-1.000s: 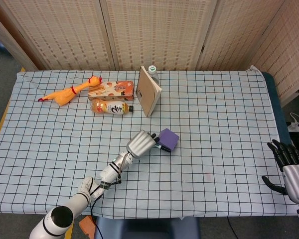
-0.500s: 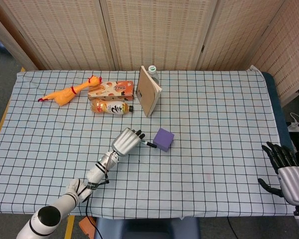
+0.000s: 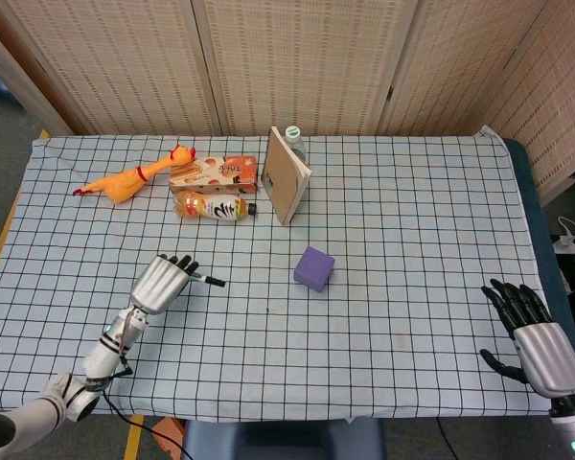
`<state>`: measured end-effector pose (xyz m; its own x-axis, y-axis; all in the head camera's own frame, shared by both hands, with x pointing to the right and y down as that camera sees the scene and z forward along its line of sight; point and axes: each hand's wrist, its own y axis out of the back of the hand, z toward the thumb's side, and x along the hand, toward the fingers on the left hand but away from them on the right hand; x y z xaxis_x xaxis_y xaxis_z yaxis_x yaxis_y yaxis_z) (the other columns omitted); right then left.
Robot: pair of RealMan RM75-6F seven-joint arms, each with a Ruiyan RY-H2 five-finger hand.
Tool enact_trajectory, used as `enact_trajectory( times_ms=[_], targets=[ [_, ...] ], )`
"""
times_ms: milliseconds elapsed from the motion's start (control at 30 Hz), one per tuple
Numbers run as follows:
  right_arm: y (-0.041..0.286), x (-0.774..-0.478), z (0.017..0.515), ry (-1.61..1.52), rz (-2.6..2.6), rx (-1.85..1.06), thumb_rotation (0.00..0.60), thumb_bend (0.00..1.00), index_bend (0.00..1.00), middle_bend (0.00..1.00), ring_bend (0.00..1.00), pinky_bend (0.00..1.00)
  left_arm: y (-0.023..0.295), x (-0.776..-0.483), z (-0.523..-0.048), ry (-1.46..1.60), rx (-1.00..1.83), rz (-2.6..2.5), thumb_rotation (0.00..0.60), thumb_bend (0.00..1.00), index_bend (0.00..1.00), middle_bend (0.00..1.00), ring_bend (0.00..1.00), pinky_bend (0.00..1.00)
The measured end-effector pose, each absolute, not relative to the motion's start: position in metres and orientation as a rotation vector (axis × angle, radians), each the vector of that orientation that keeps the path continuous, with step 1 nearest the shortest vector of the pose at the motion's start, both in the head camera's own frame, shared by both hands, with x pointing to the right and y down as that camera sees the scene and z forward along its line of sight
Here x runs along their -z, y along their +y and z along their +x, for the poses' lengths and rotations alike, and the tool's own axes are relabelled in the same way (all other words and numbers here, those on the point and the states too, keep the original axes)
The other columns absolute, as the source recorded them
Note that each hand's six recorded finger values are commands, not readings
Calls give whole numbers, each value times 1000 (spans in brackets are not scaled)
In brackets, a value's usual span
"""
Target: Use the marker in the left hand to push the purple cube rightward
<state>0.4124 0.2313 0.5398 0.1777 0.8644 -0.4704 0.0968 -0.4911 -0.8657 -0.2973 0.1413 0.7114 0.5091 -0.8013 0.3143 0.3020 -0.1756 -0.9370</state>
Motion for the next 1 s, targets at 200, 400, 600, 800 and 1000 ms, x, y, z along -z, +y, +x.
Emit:
enact_trajectory(
  times_ms=[200, 400, 600, 800, 1000],
  targets=[
    [234, -541, 406, -897, -1761, -1362, 600, 135, 0, 0, 0, 0, 161, -712, -363, 424, 1209, -1383, 600, 611, 739, 773, 713, 826],
    [237, -544, 401, -878, -1765, -1359, 600, 135, 0, 0, 0, 0, 170, -724, -382, 358, 1278, -1372, 600, 565, 569, 664, 713, 817],
    [236, -548, 400, -873, -1763, -1371, 600, 135, 0, 0, 0, 0, 180, -741, -399, 311, 1354, -1400, 600, 520, 381, 503, 702, 807],
    [237, -548, 399, -869, -1763, -1373, 600, 135, 0, 0, 0, 0, 184, -745, -406, 308, 1398, -1417, 600, 489, 257, 402, 677, 799],
    [237, -546, 399, -876, -1757, -1370, 600, 135, 0, 0, 0, 0, 183, -734, -403, 374, 1372, -1441, 600, 444, 180, 309, 603, 682]
  ],
)
